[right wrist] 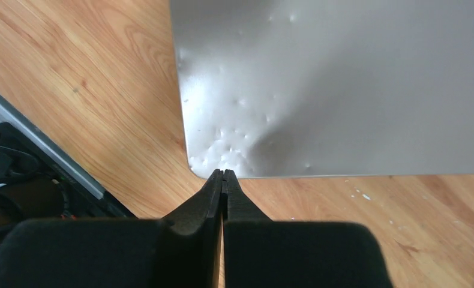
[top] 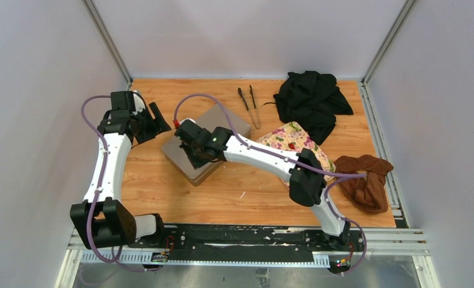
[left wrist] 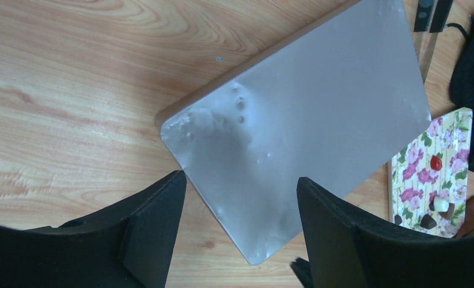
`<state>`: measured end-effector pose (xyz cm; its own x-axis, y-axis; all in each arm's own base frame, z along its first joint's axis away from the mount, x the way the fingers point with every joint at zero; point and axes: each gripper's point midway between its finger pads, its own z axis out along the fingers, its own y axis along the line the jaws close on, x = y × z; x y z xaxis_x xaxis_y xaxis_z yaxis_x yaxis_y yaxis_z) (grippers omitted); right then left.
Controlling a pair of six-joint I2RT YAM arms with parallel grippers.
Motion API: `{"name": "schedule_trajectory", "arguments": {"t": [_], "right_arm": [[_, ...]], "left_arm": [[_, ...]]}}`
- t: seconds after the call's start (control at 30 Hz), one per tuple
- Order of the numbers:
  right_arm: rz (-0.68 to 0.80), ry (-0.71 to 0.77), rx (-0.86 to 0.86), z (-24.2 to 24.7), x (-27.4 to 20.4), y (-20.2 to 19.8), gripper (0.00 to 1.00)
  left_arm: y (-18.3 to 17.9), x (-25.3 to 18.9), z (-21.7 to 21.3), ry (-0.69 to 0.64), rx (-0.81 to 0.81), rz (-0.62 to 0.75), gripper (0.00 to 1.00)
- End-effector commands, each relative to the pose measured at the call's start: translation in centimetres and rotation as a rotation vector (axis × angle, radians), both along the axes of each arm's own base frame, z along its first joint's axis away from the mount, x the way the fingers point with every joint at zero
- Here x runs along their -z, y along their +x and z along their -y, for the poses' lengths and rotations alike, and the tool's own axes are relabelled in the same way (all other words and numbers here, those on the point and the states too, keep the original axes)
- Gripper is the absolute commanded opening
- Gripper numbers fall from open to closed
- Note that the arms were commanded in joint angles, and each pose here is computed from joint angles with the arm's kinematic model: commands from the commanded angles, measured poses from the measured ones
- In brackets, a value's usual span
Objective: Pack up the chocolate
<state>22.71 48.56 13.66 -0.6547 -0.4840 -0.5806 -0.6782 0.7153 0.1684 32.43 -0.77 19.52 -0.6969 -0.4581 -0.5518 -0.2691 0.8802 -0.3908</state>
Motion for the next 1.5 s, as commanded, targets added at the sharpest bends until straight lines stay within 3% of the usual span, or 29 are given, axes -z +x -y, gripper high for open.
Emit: {"name": "schedule_trajectory", "arguments": {"t": [0.0, 0.13, 0.37, 0.43, 0.57, 0.73, 0.9, 1.07, 1.23, 1.47], "right_arm": [[0.119, 0.104, 0.042, 0.4, -7.5, 0.8, 0.0], [0.072, 0.074, 0.024, -0.1, -5.2, -0.1, 0.0], [-0.141, -0.031, -0.055, -0.5, 5.4, -3.9, 0.0], [-0.195, -0.095, -0.052, 0.6, 6.5, -4.8, 0.0], [-0.116, -0.025, -0.029, 1.4, 1.1, -4.6, 0.0], [0.059, 0.098, 0.057, 1.9, -5.7, -1.1, 0.0], [0.08, 0.067, 0.138, 4.0, -6.5, 2.2, 0.0], [0.019, 0.001, 0.245, 7.2, -4.3, 5.0, 0.0], [-0.024, -0.027, 0.324, 9.8, -3.1, 8.1, 0.0], [-0.017, -0.029, 0.371, 11.6, -3.5, 10.9, 0.0]], "left_arm": [[-0.9, 0.0, 0.3, -0.027, -0.001, -0.001, 0.73], [-1.3, 0.5, 0.7, -0.043, 0.004, -0.014, 0.73], [-1.6, 1.3, 0.8, -0.05, 0.007, -0.036, 0.73], [-1.7, 1.4, 0.9, -0.055, 0.01, -0.038, 0.73], [-2.0, 1.4, 1.1, -0.062, 0.014, -0.036, 0.73], [-2.0, 1.5, 1.5, -0.082, 0.029, -0.033, 0.73], [-2.3, 1.8, 2.8, -0.136, 0.066, -0.039, 0.71], [-3.7, 2.8, 5.0, -0.129, 0.135, -0.061, 0.62], [-5.0, 4.7, 6.4, -0.165, 0.167, -0.106, 0.36], [-6.6, 6.1, 9.3, -0.159, 0.262, -0.157, 0.25]]}}
